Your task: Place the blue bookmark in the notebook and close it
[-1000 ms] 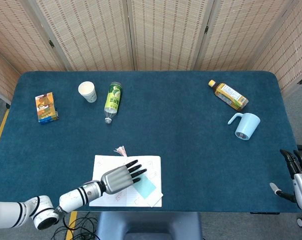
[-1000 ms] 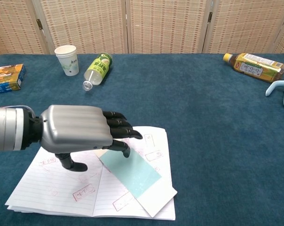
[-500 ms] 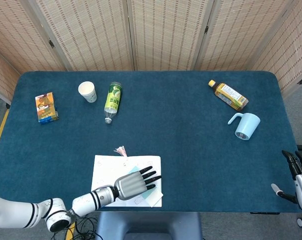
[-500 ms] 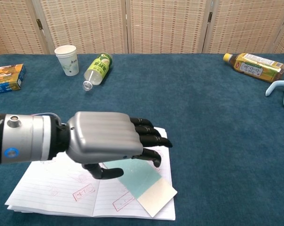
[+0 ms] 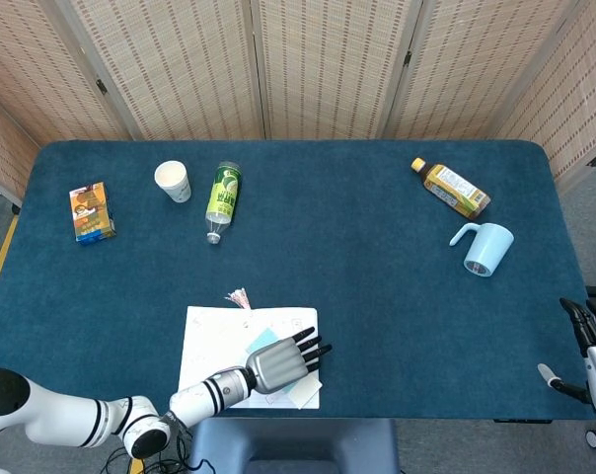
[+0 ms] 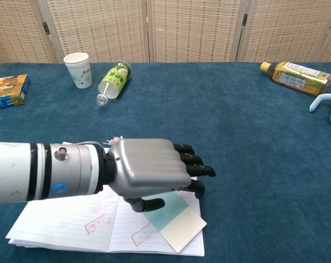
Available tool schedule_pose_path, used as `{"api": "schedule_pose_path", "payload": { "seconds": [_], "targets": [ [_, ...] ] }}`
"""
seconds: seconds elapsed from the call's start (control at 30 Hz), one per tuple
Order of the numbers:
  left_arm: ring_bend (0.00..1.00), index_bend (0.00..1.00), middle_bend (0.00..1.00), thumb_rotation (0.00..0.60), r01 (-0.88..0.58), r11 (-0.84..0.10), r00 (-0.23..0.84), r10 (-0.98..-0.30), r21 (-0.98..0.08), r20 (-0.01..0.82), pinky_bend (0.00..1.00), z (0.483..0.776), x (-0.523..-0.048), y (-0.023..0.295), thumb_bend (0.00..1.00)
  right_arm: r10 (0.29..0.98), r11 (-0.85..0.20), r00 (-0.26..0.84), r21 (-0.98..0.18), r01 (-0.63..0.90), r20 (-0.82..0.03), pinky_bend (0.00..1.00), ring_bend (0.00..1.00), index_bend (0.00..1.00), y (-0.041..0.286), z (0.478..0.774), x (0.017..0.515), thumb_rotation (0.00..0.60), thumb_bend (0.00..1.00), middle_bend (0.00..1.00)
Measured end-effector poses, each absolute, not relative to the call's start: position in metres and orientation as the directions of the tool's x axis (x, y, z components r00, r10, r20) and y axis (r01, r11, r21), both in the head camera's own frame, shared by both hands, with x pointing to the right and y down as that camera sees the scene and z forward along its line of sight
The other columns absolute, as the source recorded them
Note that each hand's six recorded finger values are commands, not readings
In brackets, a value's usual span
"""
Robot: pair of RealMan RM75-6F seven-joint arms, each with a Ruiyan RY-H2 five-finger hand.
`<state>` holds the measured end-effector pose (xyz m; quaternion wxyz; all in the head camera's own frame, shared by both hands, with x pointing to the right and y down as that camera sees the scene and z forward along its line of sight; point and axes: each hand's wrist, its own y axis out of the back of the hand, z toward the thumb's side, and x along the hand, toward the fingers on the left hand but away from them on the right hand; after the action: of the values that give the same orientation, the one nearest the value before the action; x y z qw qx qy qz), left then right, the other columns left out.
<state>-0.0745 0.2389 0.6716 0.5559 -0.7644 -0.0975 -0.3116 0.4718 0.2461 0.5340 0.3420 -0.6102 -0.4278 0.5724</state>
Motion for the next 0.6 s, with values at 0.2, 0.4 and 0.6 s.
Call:
{"api": "schedule_pose_path", "payload": {
  "seconds": [0.2,0.4,0.6],
  "targets": [
    [0.00,0.27,0.00,0.600,0.516,-0.340,0.771,-0.214,-0.786,0.600,0.09,0.675,-0.074,0.239,0.53,0.913,-0.402,-0.023,-0.906,0.131,-0.408,0.12,0.04,0.04,0.247,0.534,0.473,0.600,0.11,0.13],
    [0.00,0.29,0.00,0.600,0.523,-0.336,0.766,-0.218,-0.783,0.605,0.09,0.674,-0.079,0.241,0.53,0.912,-0.403,-0.019,-0.906,0.132,-0.409,0.12,0.04,0.04,0.246,0.535,0.472,0.600,0.11,0.13],
    [0.00,0.30,0.00,0.600,0.528,-0.336,0.763,-0.215,-0.779,0.610,0.09,0.671,-0.085,0.244,0.53,0.913,-0.402,-0.015,-0.906,0.132,-0.408,0.12,0.04,0.04,0.246,0.535,0.470,0.600,0.11,0.13]
  ]
}}
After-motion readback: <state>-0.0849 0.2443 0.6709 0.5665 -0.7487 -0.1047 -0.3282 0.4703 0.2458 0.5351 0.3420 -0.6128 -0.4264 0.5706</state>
